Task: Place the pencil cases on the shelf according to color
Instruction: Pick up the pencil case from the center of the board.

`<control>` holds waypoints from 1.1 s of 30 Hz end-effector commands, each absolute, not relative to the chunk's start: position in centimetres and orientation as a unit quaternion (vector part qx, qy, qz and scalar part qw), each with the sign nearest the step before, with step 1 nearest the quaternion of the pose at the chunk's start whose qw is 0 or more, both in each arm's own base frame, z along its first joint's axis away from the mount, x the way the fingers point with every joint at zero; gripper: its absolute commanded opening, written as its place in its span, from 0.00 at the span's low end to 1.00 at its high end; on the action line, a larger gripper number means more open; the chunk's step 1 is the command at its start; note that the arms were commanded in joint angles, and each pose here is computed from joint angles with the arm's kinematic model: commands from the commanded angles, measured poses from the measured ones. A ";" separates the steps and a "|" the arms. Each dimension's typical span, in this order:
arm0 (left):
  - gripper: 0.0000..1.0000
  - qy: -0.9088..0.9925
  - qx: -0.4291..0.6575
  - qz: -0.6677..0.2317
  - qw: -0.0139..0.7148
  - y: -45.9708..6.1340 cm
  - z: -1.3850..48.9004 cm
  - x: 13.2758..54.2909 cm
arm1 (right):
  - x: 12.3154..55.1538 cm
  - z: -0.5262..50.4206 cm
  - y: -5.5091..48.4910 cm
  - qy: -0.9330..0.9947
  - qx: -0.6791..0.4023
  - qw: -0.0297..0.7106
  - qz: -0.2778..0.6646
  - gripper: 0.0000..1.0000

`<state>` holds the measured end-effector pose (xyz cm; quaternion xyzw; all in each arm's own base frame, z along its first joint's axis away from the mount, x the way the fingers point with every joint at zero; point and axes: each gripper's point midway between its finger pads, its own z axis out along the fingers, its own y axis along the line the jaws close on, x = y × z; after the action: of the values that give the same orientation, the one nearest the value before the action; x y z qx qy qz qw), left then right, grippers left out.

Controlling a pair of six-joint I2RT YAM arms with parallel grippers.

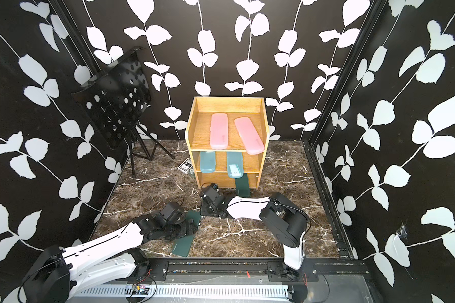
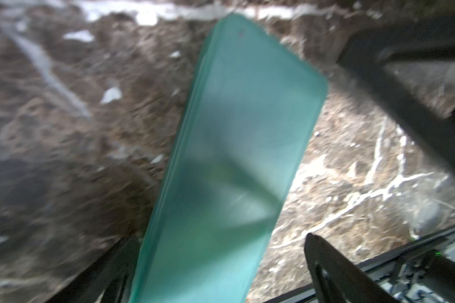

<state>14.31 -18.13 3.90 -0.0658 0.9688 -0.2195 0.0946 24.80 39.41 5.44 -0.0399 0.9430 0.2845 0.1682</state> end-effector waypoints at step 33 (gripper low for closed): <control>0.99 0.953 -0.015 -0.278 0.122 -20.6 3.4 13.2 | 20.0 5.7 38.3 0.961 -0.110 0.162 0.195 0.37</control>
<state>12.93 -18.86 3.85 -0.0112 0.9629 -0.2429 0.1168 19.45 39.36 4.67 -0.0988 0.9570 0.2254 0.1537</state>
